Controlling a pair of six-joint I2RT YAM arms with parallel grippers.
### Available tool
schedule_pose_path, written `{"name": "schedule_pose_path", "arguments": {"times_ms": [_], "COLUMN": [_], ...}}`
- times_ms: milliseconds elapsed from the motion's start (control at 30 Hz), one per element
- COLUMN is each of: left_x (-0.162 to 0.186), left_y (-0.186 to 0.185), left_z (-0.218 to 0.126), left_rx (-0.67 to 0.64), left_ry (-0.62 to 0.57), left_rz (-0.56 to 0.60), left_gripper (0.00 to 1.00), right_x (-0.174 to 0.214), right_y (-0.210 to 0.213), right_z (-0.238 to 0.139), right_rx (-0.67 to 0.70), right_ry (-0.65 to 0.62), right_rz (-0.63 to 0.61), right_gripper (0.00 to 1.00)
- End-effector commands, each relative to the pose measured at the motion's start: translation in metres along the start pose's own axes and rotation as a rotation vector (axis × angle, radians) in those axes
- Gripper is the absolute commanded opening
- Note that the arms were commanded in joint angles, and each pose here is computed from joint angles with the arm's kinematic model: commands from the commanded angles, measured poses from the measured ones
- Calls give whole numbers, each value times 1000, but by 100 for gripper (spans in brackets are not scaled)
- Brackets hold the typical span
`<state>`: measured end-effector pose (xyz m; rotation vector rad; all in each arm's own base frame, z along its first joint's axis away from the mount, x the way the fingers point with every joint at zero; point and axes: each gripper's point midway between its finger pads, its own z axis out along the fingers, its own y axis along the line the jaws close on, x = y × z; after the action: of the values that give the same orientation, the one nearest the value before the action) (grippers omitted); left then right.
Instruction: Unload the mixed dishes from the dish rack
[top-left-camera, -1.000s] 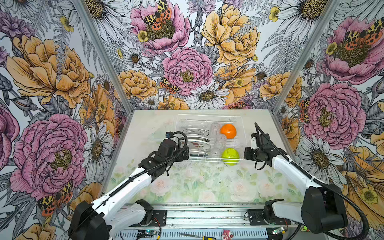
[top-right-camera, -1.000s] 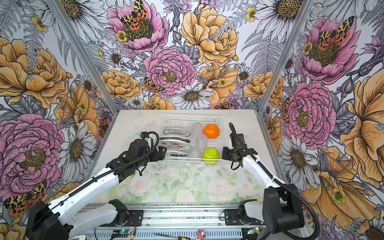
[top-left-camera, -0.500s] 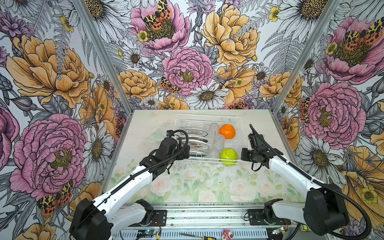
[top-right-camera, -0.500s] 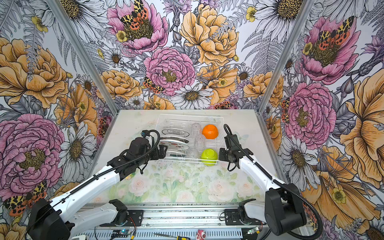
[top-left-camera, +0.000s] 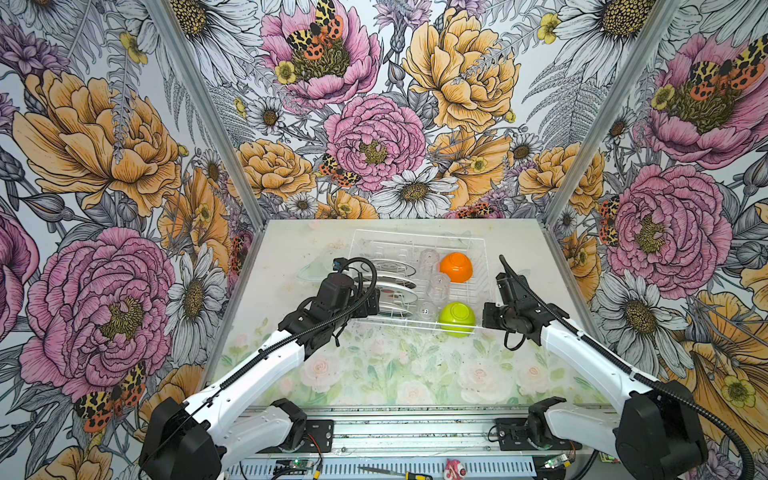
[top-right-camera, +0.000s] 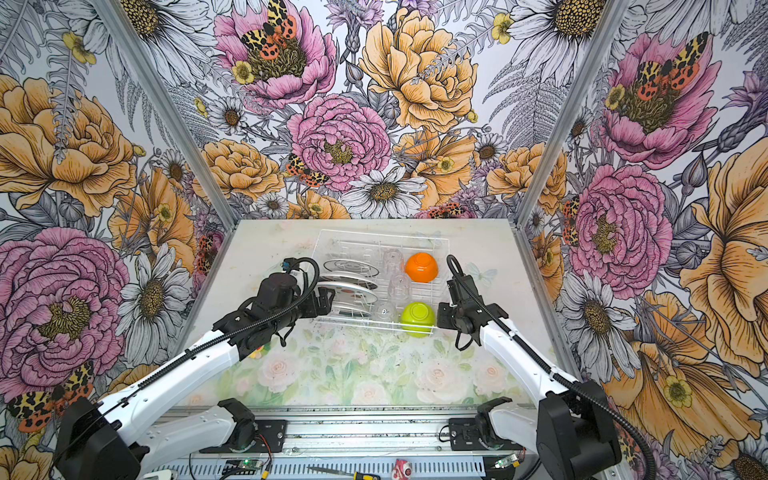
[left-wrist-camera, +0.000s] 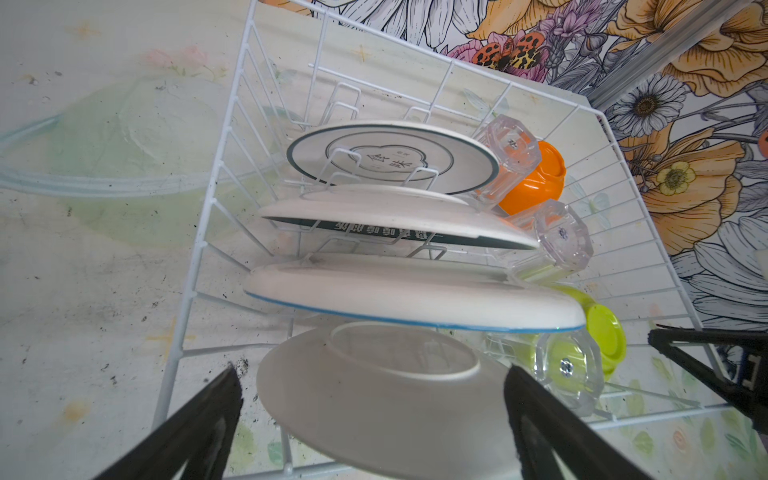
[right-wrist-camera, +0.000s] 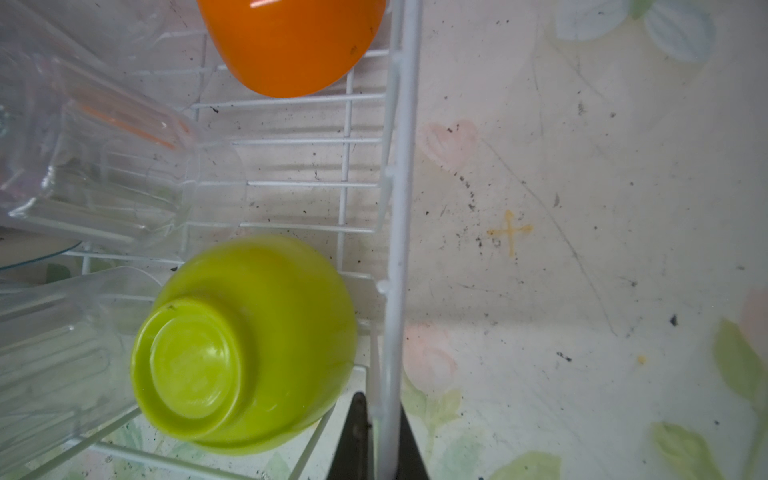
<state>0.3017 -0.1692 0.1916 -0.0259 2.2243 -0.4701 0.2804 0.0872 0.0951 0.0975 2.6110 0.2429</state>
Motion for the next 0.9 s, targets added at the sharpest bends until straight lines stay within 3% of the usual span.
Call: {"name": "schedule_pose_path", "arguments": {"times_ms": [0,333,667,733,867], "left_x": [-11,-10,-11,-13,-14], "left_y": [-4,4,3,2,2], "left_z": [-9,-18,-23,-27,-34], "left_rx": [7,-12,-3,4,10], "left_ry": [-33,-49,-53,-58,-71], "left_rz": [7,2,6,4,7], "left_gripper": [99,99,99,99,99], "right_x": [8,12,7,3,-10], "right_y": [8,24,12,14,24], "right_z": [-1,-2,-2,-6,-23], "right_rx": [13,-1,79,70,21], "right_ry": [15,-1,-18,-36,-104], "right_rz": [-259,-338,-304,-294,-275], "right_gripper": [0,0,0,7,37]}}
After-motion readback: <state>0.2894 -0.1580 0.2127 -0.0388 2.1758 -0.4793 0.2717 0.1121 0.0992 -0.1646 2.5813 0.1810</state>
